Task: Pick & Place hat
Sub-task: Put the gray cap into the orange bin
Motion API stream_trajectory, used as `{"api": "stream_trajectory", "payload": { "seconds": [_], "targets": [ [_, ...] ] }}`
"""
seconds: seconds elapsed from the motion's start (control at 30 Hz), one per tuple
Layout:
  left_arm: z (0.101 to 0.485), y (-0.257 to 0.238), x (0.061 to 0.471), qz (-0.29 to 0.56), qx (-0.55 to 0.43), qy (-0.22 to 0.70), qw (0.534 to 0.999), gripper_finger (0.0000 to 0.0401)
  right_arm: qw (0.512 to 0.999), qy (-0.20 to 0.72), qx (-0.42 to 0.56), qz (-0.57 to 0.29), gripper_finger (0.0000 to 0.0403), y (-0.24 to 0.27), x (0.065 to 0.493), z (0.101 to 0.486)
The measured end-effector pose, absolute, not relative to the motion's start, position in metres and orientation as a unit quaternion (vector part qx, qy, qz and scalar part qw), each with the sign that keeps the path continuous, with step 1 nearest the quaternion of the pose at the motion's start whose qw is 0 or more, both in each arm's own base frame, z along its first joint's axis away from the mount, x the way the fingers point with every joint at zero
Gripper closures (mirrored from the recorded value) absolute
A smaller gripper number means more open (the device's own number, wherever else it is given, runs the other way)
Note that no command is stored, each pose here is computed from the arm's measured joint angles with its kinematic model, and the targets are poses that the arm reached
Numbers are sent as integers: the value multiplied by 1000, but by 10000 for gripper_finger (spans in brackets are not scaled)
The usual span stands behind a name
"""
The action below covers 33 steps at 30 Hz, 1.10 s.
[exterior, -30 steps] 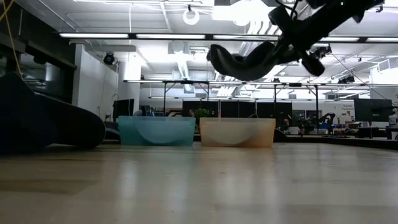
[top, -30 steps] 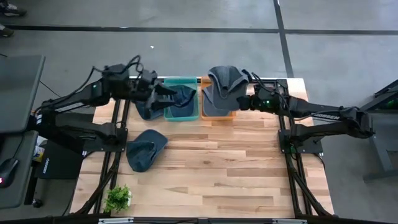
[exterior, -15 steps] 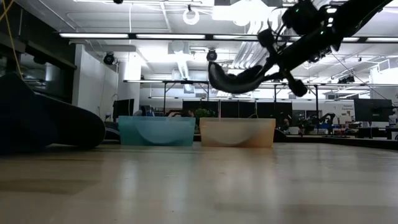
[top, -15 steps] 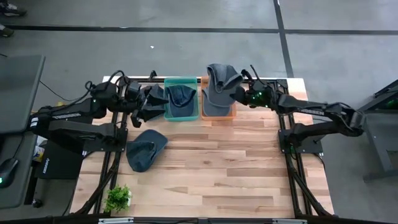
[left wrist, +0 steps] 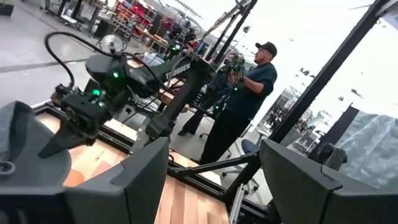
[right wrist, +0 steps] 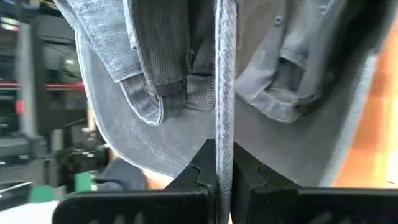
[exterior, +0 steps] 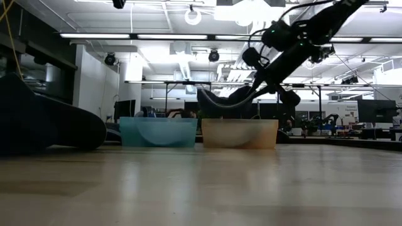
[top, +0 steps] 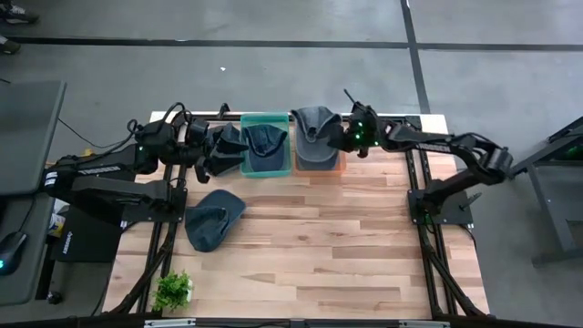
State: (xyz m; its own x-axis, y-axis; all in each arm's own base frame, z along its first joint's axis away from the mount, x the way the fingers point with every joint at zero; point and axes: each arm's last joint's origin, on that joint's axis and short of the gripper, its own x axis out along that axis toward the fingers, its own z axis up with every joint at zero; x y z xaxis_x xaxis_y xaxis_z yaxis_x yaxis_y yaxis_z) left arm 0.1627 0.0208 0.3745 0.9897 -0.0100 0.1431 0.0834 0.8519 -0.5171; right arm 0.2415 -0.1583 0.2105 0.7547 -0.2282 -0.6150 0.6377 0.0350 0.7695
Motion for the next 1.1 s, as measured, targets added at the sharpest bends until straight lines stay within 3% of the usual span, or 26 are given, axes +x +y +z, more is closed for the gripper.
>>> {"api": "stream_trajectory", "payload": {
  "seconds": [0.37,0.93,1.1],
  "targets": [
    [375,22,163,-17,-349,-70,934,151,653,234,627,-354,399,-166,240,218],
    [374,22,163,-10,-389,-69,918,151,633,229,649,-355,399,-160,242,214],
    [373,22,163,-7,-390,-64,918,151,630,232,649,-357,368,-159,242,214]
  ]
}}
